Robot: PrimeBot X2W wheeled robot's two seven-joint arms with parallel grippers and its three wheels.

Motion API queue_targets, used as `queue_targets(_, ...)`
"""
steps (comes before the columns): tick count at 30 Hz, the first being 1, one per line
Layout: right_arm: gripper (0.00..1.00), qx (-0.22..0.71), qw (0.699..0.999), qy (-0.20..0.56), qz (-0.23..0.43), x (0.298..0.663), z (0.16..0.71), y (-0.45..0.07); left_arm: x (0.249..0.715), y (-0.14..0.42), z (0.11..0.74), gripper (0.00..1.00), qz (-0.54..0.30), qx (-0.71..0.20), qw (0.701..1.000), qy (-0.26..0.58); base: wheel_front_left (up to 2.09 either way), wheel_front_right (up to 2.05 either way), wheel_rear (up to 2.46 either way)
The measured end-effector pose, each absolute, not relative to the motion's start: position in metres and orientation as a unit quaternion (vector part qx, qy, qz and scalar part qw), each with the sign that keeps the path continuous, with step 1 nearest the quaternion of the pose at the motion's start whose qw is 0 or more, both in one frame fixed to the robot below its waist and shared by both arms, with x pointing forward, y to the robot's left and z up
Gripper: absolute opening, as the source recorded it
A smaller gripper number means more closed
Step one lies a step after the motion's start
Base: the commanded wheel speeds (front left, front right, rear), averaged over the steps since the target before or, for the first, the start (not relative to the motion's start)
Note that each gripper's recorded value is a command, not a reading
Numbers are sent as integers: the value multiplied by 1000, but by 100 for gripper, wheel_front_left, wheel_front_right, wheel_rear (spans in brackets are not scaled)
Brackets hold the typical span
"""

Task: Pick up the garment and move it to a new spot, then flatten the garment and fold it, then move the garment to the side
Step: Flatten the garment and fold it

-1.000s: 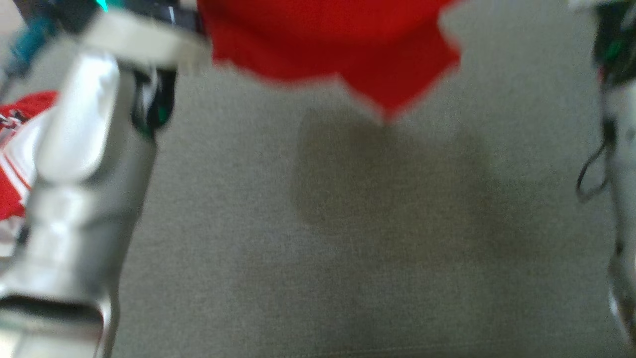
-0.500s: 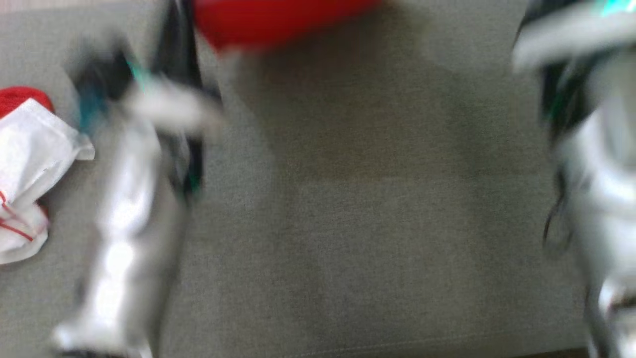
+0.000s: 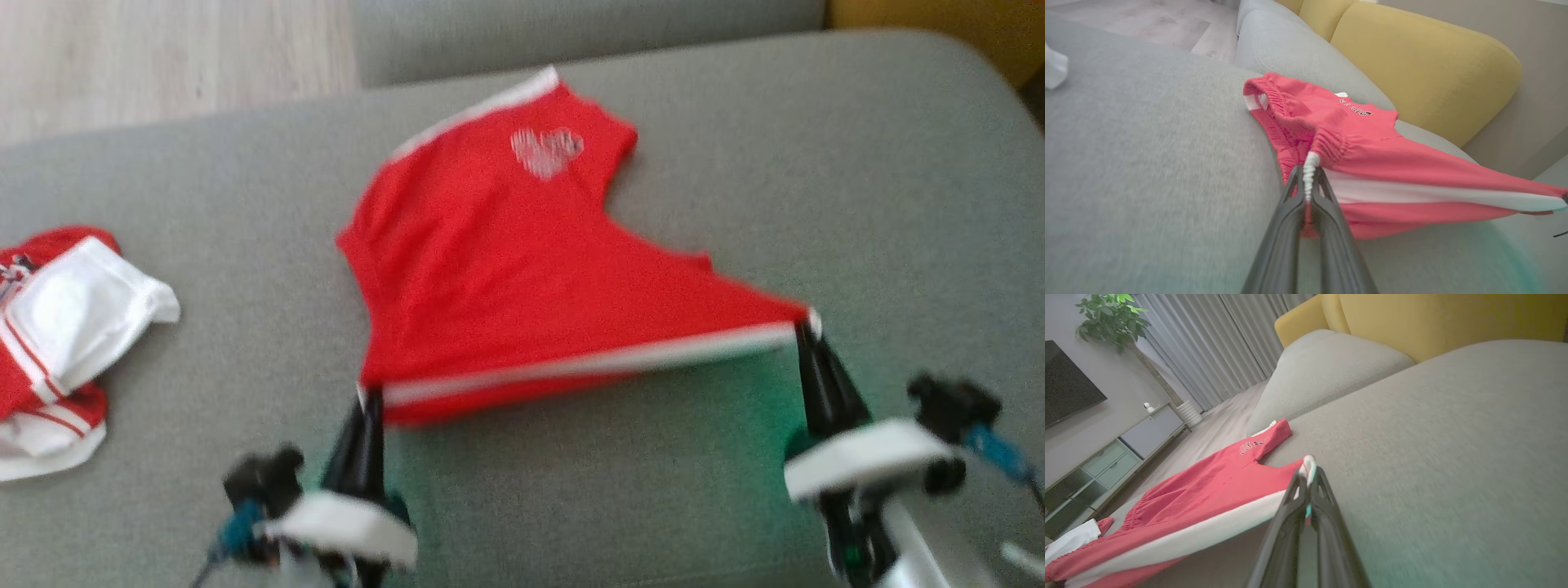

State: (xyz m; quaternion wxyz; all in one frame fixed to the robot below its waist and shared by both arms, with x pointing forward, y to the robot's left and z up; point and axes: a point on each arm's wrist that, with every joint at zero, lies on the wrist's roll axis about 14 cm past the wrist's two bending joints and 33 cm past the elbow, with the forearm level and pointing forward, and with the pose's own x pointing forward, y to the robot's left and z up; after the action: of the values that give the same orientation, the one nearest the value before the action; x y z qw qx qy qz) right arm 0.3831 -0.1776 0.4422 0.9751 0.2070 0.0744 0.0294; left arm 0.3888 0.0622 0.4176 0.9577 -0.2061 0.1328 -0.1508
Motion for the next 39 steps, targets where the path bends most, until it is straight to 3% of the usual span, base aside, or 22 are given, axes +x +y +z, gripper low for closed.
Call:
queue_targets(9,0,226,970,91,11,311,426,-179,315,64,404,0,-151,-212,953,157,0,0,0)
queue_targets(17,0,226,971,71,30,318,441,-174,311,70,411,0,-141,-223,954,144,0,0,0)
queue_targets(22,0,213,974,39,61,372,472,-166,340,66,430,0,-145,-239,953,116,0,0,0)
queue_targets(28,0,159,980,13,116,462,513,-146,417,66,474,0,-155,-243,956,50,0,0,0)
queue_targets(39,0,87,979,74,171,559,476,-99,473,89,455,0,-106,-253,959,72,0,0,0)
